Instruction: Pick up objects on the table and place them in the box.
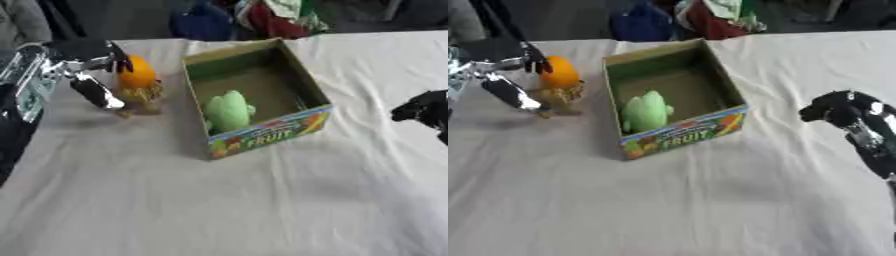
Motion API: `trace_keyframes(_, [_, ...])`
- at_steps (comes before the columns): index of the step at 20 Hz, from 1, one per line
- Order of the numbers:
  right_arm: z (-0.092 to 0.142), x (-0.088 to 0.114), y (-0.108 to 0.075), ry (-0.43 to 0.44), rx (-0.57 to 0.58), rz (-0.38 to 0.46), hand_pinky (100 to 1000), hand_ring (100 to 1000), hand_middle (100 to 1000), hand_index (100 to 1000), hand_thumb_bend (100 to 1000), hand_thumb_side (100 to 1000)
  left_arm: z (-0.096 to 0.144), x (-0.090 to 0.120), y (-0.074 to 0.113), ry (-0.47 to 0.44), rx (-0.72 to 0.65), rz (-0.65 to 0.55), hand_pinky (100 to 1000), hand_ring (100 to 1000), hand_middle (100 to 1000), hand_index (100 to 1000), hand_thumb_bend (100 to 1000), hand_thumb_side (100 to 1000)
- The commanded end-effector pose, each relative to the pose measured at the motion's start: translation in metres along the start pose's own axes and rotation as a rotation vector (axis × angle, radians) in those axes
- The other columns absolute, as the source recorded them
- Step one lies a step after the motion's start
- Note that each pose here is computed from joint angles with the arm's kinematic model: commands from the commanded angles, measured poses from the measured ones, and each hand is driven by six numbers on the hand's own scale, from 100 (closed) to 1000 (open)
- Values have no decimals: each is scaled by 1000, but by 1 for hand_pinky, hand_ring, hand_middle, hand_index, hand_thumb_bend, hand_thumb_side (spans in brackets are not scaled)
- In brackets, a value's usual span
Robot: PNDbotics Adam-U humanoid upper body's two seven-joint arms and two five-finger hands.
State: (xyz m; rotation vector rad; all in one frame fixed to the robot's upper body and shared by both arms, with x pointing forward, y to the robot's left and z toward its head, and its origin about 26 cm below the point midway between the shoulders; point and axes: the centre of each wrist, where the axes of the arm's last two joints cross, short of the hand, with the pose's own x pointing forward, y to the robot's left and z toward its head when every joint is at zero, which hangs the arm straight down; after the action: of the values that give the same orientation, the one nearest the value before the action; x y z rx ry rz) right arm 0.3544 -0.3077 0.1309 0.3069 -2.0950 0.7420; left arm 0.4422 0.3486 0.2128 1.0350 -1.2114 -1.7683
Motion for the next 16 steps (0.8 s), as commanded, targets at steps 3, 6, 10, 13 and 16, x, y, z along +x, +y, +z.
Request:
trace_keyframes(3, [-2, 8, -8, -8, 4, 33, 725, 720, 609, 728, 100, 610, 3, -8, 6, 29, 34, -18, 675, 605, 588, 771, 529, 426])
trace_keyframes(6, [-1, 8, -8, -9, 4, 33, 725, 720, 609, 729, 100, 611, 0, -6, 2, 28, 40, -14, 668, 596, 578, 762, 504, 402])
trace_keyframes(10, [-2, 7, -7, -12, 4, 32, 725, 720, 609, 729, 100, 611, -5, -4, -5, 22, 31, -8, 660, 582, 561, 750, 458, 370])
trace_keyframes(13, [-2, 7, -7, -12, 4, 31, 725, 720, 609, 729, 100, 613, -8, -2, -11, 19, 29, 2, 647, 563, 535, 728, 396, 331])
trace_keyframes(16, [-2, 7, -7, -13, 3, 32, 725, 720, 609, 729, 100, 612, -9, -2, -15, 21, 40, 16, 629, 535, 501, 694, 334, 295])
